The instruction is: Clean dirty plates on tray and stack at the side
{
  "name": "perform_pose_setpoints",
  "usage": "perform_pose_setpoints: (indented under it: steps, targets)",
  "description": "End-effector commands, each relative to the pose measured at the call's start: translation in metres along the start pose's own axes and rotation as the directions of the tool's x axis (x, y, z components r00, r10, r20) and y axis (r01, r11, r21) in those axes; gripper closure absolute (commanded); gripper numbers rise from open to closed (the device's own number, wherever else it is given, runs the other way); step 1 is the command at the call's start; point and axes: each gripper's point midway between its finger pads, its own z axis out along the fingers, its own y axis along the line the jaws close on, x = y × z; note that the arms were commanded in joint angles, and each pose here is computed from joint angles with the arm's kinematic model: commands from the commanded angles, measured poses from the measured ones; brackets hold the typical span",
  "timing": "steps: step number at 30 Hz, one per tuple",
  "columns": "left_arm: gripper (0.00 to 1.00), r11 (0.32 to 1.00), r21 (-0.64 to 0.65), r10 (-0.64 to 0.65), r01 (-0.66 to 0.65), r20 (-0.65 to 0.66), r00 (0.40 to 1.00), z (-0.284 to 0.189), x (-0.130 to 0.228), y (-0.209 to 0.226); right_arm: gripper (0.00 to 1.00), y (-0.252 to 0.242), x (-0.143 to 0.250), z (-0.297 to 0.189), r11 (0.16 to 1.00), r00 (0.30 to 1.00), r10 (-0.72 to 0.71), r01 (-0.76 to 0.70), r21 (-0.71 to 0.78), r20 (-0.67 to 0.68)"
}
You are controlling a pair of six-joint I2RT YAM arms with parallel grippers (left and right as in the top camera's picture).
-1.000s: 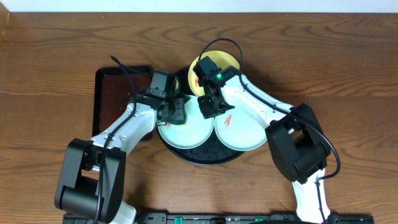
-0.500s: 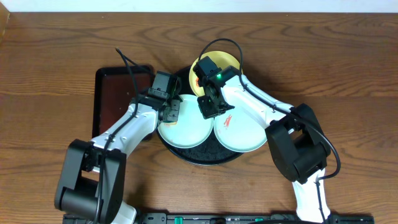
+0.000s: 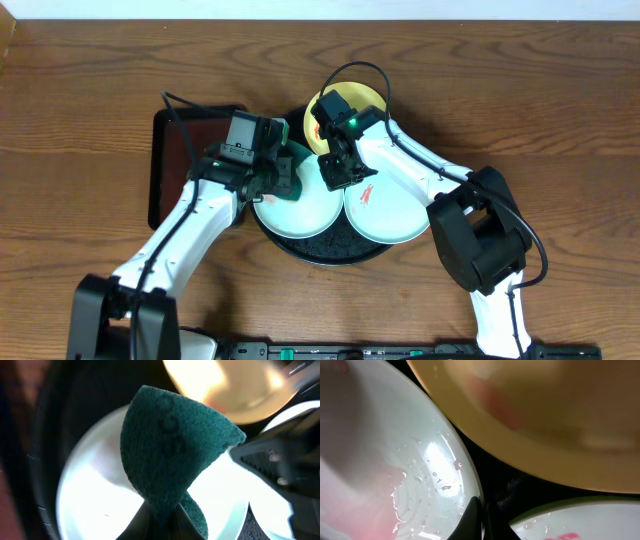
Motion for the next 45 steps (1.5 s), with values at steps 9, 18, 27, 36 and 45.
perform_pose_setpoints:
  steps: [9,18,27,36,45]
  targets:
    - [0.92,0.978,-0.189,-0.109,0.085,-0.117,0.987,0.055,0.04,0.05,0.99,-0.022,0.002,0.009,0.998,1.0,0.015,-0.014,0.063,-0.018]
    - [0.92,0.896,-0.443,-0.056,0.033,-0.038,0.998,0.04,0.022,0.112,0.99,-0.022,0.003,0.009,0.998,1.0,0.015,-0.013,0.064,-0.022]
    - [0.93,0.892,-0.452,0.05,0.021,0.144,0.988,0.005,-0.034,0.103,0.99,-0.022,0.004,0.009,0.998,1.0,0.015,-0.013,0.065,-0.025]
    - [0.93,0.966,-0.223,-0.034,0.127,0.378,0.925,-0.06,-0.072,0.06,0.99,-0.018,-0.006,0.0,0.999,1.0,0.011,-0.012,0.053,0.017]
    - [0.93,0.952,-0.002,-0.283,0.306,0.376,0.882,-0.092,-0.064,0.084,0.99,0.0,-0.029,-0.035,0.998,0.991,-0.067,0.064,0.027,0.117]
